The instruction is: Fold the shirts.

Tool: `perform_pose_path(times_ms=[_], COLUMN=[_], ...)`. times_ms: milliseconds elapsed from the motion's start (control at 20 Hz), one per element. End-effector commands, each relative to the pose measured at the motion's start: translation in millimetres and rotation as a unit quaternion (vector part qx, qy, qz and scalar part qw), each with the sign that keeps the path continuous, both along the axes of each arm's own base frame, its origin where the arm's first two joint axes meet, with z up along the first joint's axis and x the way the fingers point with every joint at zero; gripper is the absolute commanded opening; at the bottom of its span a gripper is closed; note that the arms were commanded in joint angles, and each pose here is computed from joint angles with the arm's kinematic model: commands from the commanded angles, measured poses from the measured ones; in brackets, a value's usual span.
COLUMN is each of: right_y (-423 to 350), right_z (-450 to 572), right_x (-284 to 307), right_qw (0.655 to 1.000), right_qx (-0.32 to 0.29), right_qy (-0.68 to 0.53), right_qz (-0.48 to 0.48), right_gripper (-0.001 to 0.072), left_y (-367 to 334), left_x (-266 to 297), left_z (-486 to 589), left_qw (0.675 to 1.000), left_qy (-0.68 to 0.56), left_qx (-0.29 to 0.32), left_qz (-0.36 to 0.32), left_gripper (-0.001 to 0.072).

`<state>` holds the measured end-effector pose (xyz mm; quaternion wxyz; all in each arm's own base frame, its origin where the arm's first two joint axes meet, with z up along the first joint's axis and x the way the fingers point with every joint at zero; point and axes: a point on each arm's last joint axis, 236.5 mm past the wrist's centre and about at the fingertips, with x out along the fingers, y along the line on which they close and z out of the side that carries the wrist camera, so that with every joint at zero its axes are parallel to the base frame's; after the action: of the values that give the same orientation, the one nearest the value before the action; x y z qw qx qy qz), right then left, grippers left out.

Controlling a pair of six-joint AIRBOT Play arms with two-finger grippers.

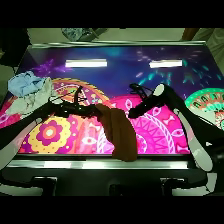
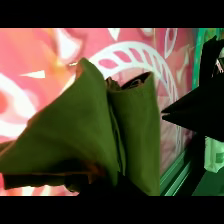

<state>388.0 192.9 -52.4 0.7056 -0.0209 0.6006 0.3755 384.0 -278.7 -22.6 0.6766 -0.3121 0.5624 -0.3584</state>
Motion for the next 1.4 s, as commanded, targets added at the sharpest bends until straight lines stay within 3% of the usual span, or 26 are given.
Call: perform_pose_path(times_ms=[0, 100, 250, 300, 350, 400, 450, 550, 700, 850, 1000, 1150, 1250, 1350], right_y=[-13.6, -8.1, 23.8, 29.0, 31.2, 31.9, 31.2, 21.3, -21.3, -88.4, -150.4, -173.4, -184.6, -192.6], right_z=[-11.4, -27.8, -32.5, -34.5, -36.9, -37.6, -34.2, -10.9, 73.3, 203.9, 314.5, 365.2, 370.4, 353.1], right_x=[-13.7, -29.4, -25.5, -24.9, -25.1, -25.0, -24.1, -11.6, 33.0, 48.7, 3.5, -59.1, -95.0, -123.4], right_qw=[0.999, 0.996, 0.993, 0.991, 0.99, 0.989, 0.99, 0.995, 0.992, 0.95, 0.886, 0.844, 0.838, 0.854], right_qx=[-0.037, -0.026, 0.048, 0.06, 0.065, 0.067, 0.069, 0.073, 0.08, 0.072, -0.002, -0.078, -0.111, -0.148], right_qy=[0.035, 0.087, 0.111, 0.12, 0.126, 0.128, 0.121, 0.067, -0.079, -0.272, -0.43, -0.495, -0.489, -0.452], right_qz=[0.003, 0.01, -0.011, -0.019, -0.023, -0.024, -0.019, -0.004, -0.063, -0.134, -0.177, -0.19, -0.213, -0.21], right_gripper=[0.0647, 0.0628, 0.063, 0.059, 0.0373, 0.0095, 0.0043, 0.0042, 0.0042, 0.0043, 0.0043, 0.0043, 0.0044, 0.0044], left_y=[5.4, 3.4, -1.8, -1.8, -0.4, 2.2, 6.5, 21.2, 58.9, 113.0, 173.6, 200.3, 196.6, 198.6], left_x=[-0.9, -6.1, -10.4, -10.3, -9.3, -7.4, -4.9, 4.7, 33.4, 46.3, 28.4, -9.9, -34.3, -47.0], left_z=[2.5, -3.1, -3.9, -3.9, -3.9, -3.0, -0.2, 18.2, 88.6, 199.7, 290.0, 350.0, 374.4, 372.8], left_qw=[1.0, 1.0, 1.0, 1.0, 1.0, 1.0, 1.0, 1.0, 0.994, 0.967, 0.933, 0.9, 0.885, 0.883], left_qy=[-0.002, -0.002, -0.001, -0.002, -0.001, -0.002, -0.003, -0.018, -0.101, -0.23, -0.295, -0.353, -0.39, -0.391], left_qx=[0.002, 0.012, 0.012, 0.012, 0.012, 0.012, 0.011, 0.003, -0.008, -0.009, -0.013, -0.009, -0.003, 0.026], left_qz=[-0.004, -0.016, -0.023, -0.023, -0.021, -0.018, -0.014, -0.001, 0.045, 0.109, 0.203, 0.254, 0.255, 0.258], left_gripper=[0.003, 0.003, 0.003, 0.0031, 0.003, 0.003, 0.003, 0.0029, 0.0028, 0.0029, 0.0029, 0.0029, 0.0029, 0.0029])
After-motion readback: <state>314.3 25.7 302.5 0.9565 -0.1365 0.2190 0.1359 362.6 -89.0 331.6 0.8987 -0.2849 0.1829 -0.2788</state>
